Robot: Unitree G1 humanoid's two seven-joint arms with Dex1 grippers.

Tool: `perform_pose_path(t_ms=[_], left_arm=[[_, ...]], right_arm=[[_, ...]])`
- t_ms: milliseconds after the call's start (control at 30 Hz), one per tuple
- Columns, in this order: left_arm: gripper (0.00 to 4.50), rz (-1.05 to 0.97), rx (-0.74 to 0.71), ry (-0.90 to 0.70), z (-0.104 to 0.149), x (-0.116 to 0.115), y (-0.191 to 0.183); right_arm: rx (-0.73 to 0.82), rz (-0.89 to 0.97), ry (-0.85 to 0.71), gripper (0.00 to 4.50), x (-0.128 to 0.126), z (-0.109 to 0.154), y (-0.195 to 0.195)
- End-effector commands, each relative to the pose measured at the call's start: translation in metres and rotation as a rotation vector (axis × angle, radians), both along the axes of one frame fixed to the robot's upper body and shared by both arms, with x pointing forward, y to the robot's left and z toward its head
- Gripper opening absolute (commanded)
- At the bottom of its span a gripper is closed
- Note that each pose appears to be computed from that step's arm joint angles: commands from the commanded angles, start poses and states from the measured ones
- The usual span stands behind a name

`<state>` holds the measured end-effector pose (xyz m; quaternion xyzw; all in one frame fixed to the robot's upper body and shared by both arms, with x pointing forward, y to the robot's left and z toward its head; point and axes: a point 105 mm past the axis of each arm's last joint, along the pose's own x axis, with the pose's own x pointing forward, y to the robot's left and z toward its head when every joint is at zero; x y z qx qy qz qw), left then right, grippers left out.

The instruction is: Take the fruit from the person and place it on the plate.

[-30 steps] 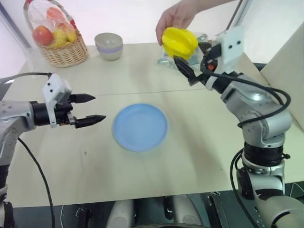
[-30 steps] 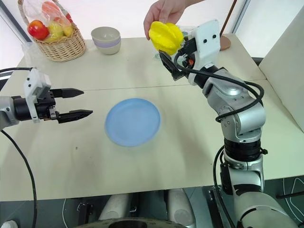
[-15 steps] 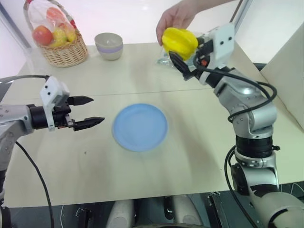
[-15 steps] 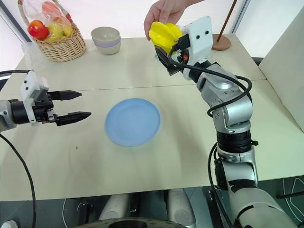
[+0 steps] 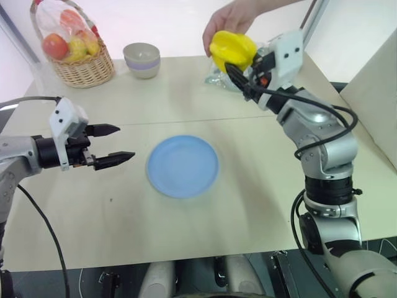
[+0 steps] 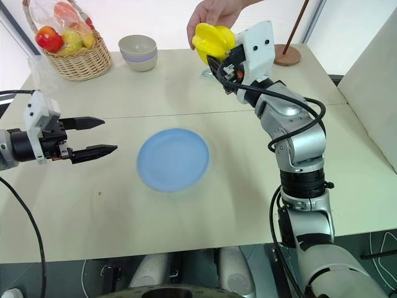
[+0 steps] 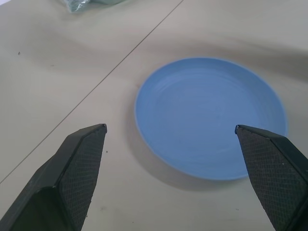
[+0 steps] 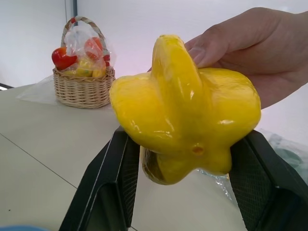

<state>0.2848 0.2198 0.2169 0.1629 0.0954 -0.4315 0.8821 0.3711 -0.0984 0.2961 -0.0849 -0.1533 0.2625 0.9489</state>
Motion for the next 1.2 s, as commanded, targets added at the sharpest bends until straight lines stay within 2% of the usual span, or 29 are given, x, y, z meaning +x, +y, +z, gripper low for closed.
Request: perform_pose_path(t_ms=[33, 600, 733, 967, 1200], left_arm=[[4.50, -0.009, 0.006, -0.046, 0.011, -0.002, -0.001], [4.50, -0.014, 0.007, -0.047, 0.011, 0.000, -0.001], [4.50, -0.014, 0.007, -0.049, 0.011, 0.001, 0.000], [4.50, -0.014, 0.017, -0.041, 0.013, 0.001, 0.007], [4.50, -0.019, 0.027, -0.037, 0.015, 0.001, 0.011]], right_arm=[[0.006, 0.008, -0.080, 2.60, -0.010, 0.023, -0.001], [0.007, 0.008, -0.083, 2.60, -0.011, 0.024, -0.002], [0.013, 0.089, -0.050, 2.60, -0.021, 0.021, 0.003], [-0.212, 0.373, 0.138, 2.60, -0.062, -0.036, 0.022], [-0.236, 0.505, 0.247, 2.60, -0.077, -0.070, 0.036]])
